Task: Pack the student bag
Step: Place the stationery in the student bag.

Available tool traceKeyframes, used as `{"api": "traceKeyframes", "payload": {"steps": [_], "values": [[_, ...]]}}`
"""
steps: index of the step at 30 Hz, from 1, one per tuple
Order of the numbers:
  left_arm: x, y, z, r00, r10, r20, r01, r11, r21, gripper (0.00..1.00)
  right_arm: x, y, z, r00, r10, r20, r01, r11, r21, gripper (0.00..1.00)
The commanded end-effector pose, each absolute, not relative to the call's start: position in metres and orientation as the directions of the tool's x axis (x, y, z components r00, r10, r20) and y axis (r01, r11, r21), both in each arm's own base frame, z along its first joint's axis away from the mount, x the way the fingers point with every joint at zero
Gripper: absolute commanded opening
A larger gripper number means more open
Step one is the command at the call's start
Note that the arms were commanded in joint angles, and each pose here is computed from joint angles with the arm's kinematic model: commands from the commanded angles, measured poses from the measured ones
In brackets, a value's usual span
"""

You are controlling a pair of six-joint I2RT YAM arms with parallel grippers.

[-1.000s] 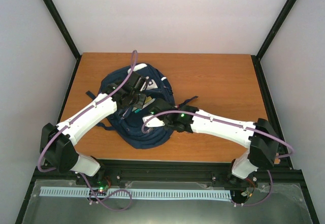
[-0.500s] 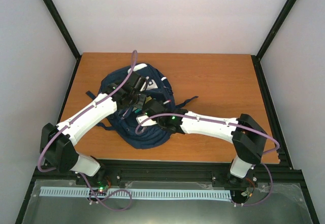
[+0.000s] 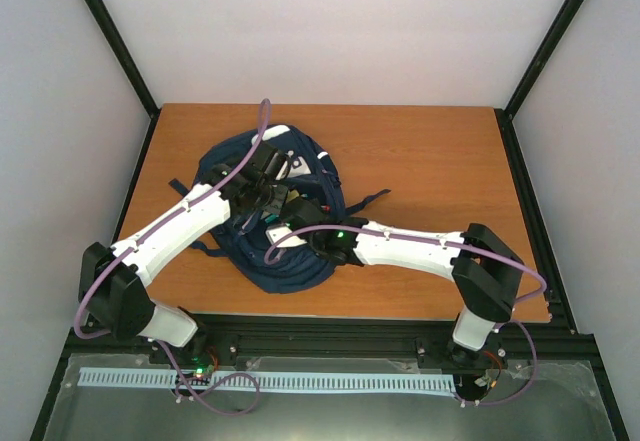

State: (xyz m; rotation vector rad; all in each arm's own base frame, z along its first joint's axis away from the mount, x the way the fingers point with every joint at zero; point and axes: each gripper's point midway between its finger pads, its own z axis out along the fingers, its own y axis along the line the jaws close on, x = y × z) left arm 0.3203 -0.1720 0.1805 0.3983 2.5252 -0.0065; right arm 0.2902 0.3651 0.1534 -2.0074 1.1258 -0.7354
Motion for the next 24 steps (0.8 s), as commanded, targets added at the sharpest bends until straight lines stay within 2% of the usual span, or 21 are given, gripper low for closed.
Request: {"api": "traceKeyframes", "payload": {"steps": [1, 7, 15, 22, 24], "values": [[0.33, -0.179, 0.2, -0.768, 0.247, -0.592, 0.27, 0.962, 0.051, 0.09, 0.278, 0.358, 0.169, 0.449, -0.891, 0.071, -0.502, -0.317, -0.805, 0.34], [0.33, -0.179, 0.198, -0.77, 0.248, -0.588, 0.269, 0.962, 0.053, 0.09, 0.261, 0.352, 0.184, 0.428, -0.902, -0.06, -0.603, -0.235, -0.762, 0.38], [0.33, -0.178, 0.197, -0.77, 0.249, -0.587, 0.266, 0.962, 0.059, 0.09, 0.259, 0.338, 0.192, 0.372, -0.915, -0.156, -0.665, -0.145, -0.733, 0.38], [0.33, -0.179, 0.197, -0.772, 0.25, -0.584, 0.27, 0.961, 0.055, 0.1, 0.253, 0.3, 0.2, 0.269, -0.913, -0.306, -0.763, -0.008, -0.646, 0.42], [0.33, -0.179, 0.197, -0.772, 0.25, -0.585, 0.271, 0.961, 0.054, 0.1, 0.252, 0.283, 0.193, 0.229, -0.921, -0.316, -0.792, 0.012, -0.611, 0.44]]}}
